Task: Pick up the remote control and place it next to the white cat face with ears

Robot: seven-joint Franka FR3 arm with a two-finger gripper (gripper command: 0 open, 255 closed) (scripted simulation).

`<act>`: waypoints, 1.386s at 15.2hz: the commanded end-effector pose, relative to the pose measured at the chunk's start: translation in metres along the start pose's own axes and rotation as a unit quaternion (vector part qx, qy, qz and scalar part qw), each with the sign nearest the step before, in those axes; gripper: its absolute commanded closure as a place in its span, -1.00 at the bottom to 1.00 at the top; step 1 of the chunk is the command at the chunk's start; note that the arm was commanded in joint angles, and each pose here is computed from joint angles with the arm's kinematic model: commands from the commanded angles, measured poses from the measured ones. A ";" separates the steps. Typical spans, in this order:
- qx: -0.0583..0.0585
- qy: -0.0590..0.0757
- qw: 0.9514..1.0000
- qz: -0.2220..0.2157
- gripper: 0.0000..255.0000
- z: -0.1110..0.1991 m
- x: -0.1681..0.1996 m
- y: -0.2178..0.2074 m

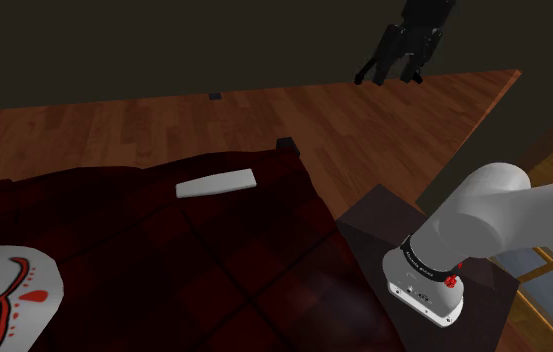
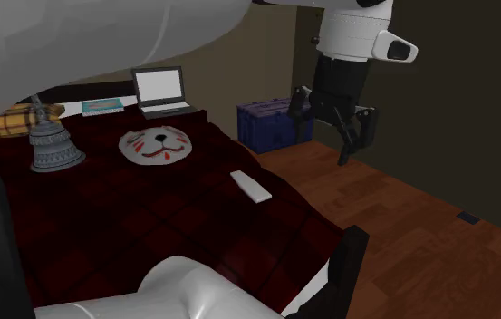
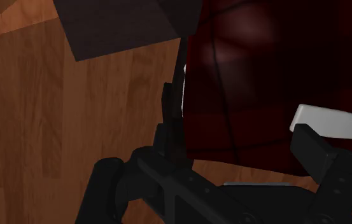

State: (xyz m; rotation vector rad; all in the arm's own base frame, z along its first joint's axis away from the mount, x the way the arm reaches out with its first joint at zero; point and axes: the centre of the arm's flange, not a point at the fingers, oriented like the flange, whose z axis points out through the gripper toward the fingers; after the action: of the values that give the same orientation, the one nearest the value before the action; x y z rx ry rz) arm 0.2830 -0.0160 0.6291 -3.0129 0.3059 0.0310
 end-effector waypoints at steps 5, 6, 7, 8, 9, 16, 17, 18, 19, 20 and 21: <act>-0.007 -0.003 0.997 -0.073 -1.00 0.029 0.038 -0.025; -0.008 -0.003 0.996 -0.091 -1.00 0.037 0.047 -0.032; -0.010 -0.004 0.994 -0.109 -1.00 0.044 0.056 -0.039; -0.012 -0.005 0.992 -0.127 -1.00 0.052 0.065 -0.046; -0.013 -0.005 0.989 -0.145 -1.00 0.059 0.073 -0.054; -0.025 -0.010 0.962 -0.270 -1.00 0.113 0.121 -0.116; -0.027 -0.011 0.957 -0.288 -1.00 0.120 0.126 -0.125; -0.028 -0.011 0.952 -0.305 -1.00 0.128 0.131 -0.135; -0.030 -0.012 0.946 -0.322 -1.00 0.136 0.136 -0.145; -0.031 -0.012 0.940 -0.339 -1.00 0.144 0.141 -0.155; -0.033 -0.013 0.934 -0.357 -1.00 0.152 0.145 -0.165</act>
State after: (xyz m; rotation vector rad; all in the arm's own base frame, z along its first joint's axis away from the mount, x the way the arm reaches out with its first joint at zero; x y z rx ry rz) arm 0.4491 0.1237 0.5012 -2.9965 -0.7478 0.0196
